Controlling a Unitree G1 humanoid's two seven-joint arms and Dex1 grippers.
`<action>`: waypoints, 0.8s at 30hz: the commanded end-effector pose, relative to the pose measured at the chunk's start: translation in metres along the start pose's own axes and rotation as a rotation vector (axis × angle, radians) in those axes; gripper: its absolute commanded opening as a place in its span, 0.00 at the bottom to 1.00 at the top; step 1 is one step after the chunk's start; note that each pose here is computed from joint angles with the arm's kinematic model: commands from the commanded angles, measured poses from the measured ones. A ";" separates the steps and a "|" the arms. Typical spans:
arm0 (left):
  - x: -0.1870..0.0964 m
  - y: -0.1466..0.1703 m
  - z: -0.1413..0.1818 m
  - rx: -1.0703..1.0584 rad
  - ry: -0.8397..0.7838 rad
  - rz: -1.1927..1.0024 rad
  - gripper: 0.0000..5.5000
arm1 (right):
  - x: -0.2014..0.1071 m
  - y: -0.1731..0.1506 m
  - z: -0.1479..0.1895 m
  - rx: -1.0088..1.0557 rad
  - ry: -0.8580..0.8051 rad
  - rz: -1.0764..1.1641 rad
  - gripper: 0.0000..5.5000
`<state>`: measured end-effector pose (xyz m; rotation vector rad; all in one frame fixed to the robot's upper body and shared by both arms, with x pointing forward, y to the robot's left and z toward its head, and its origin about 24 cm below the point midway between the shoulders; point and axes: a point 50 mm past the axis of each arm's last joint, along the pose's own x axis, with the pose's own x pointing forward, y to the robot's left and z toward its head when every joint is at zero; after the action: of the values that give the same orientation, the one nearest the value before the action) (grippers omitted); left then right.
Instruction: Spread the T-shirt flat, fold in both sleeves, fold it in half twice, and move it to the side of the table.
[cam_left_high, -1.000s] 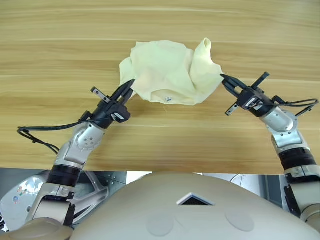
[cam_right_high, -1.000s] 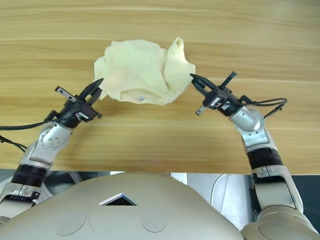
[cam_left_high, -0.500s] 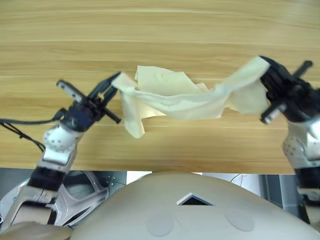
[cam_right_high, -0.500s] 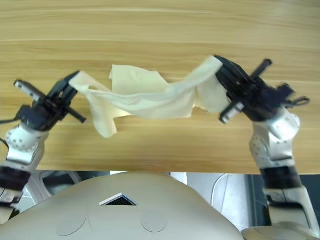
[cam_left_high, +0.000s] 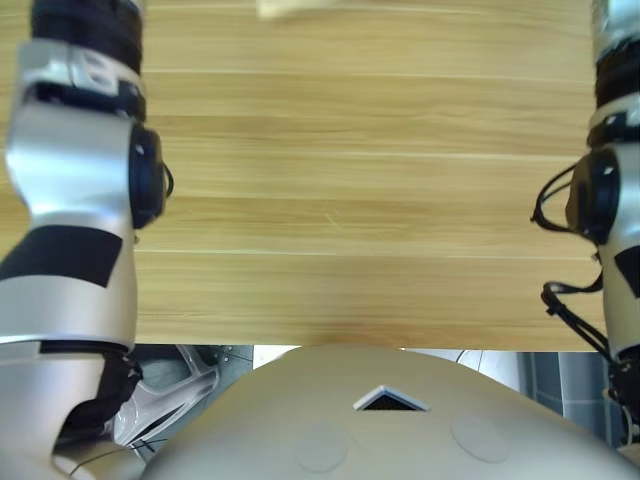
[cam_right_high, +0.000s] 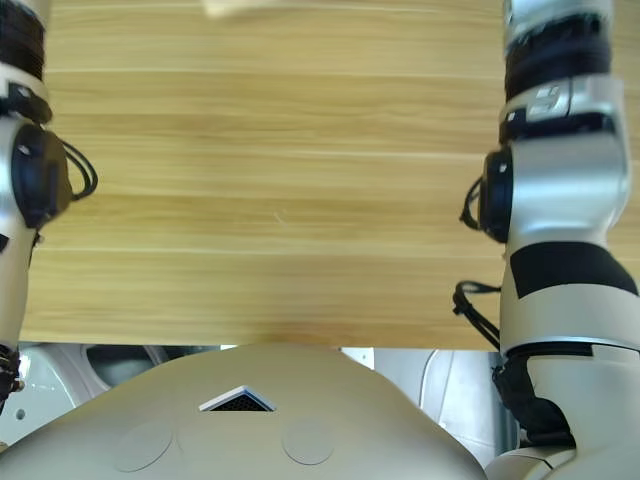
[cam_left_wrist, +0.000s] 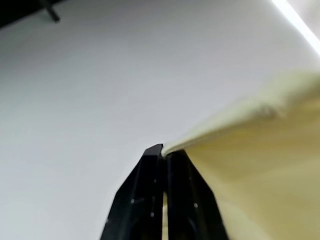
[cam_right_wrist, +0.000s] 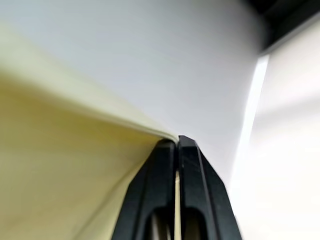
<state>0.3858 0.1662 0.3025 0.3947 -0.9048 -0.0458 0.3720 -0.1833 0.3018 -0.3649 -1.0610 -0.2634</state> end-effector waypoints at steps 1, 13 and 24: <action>-0.154 -0.004 -0.067 0.097 0.249 -0.316 0.00 | -0.136 -0.029 -0.043 0.063 0.268 0.294 0.00; -0.396 -0.033 0.019 -0.139 0.512 -1.284 0.00 | -0.338 -0.088 0.031 0.166 0.717 1.482 0.00; -0.405 -0.029 0.022 -0.061 0.643 -1.182 0.16 | -0.357 -0.094 0.045 0.151 0.758 1.723 0.05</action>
<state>0.1259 0.2091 0.0078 0.7609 -0.0307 -0.9849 0.1330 -0.2353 0.0194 -0.7883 0.1964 1.1212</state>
